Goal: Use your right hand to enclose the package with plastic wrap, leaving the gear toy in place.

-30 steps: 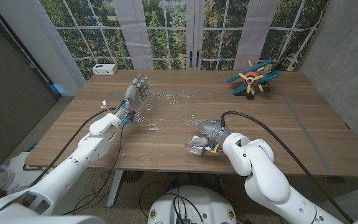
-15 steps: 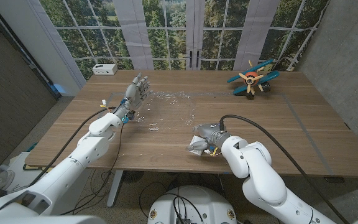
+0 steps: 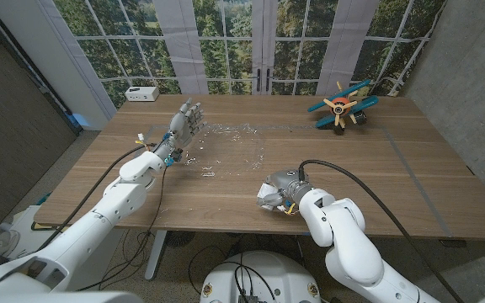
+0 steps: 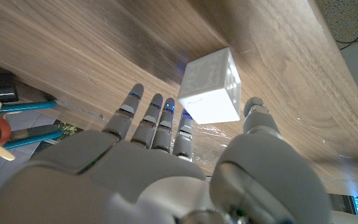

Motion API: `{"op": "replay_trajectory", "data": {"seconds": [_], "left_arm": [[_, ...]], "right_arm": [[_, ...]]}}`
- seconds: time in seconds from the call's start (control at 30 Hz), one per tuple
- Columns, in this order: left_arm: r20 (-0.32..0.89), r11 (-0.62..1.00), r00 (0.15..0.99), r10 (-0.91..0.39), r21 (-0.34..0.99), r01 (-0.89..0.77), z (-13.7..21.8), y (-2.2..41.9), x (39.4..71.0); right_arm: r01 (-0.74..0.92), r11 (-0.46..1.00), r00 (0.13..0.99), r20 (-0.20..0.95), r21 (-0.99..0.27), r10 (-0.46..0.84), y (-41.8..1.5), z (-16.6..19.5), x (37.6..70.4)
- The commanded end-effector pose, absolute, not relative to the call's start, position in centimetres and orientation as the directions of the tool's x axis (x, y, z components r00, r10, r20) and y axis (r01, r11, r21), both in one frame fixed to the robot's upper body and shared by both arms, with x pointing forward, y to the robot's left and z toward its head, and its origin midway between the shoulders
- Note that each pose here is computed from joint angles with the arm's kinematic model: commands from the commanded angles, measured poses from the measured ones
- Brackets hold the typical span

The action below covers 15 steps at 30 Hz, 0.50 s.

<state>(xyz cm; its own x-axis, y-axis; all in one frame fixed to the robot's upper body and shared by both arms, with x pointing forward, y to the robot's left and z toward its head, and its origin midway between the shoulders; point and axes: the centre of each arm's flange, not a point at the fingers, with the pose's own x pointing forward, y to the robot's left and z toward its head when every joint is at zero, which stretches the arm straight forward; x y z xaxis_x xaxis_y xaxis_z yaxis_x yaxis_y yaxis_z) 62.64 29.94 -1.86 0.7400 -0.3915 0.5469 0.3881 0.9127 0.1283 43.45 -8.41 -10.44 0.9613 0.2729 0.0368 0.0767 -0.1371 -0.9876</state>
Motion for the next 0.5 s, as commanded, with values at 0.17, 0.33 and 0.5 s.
{"op": "replay_trajectory", "data": {"seconds": [0.17,0.33,0.5], "left_arm": [[0.537,0.91,0.745,-0.396,0.12,0.398,-2.51,30.21,62.93],[0.538,0.912,0.748,-0.388,0.11,0.395,-2.88,30.52,62.79],[0.539,0.915,0.75,-0.383,0.107,0.389,-3.09,30.78,62.58]], "right_arm": [[0.12,-0.1,0.966,0.093,-0.988,0.242,-7.88,-11.31,43.3],[0.146,-0.079,0.959,0.122,-0.986,0.257,-7.86,-11.19,43.39],[0.163,-0.07,0.954,0.139,-0.984,0.264,-7.8,-10.78,43.44]]}}
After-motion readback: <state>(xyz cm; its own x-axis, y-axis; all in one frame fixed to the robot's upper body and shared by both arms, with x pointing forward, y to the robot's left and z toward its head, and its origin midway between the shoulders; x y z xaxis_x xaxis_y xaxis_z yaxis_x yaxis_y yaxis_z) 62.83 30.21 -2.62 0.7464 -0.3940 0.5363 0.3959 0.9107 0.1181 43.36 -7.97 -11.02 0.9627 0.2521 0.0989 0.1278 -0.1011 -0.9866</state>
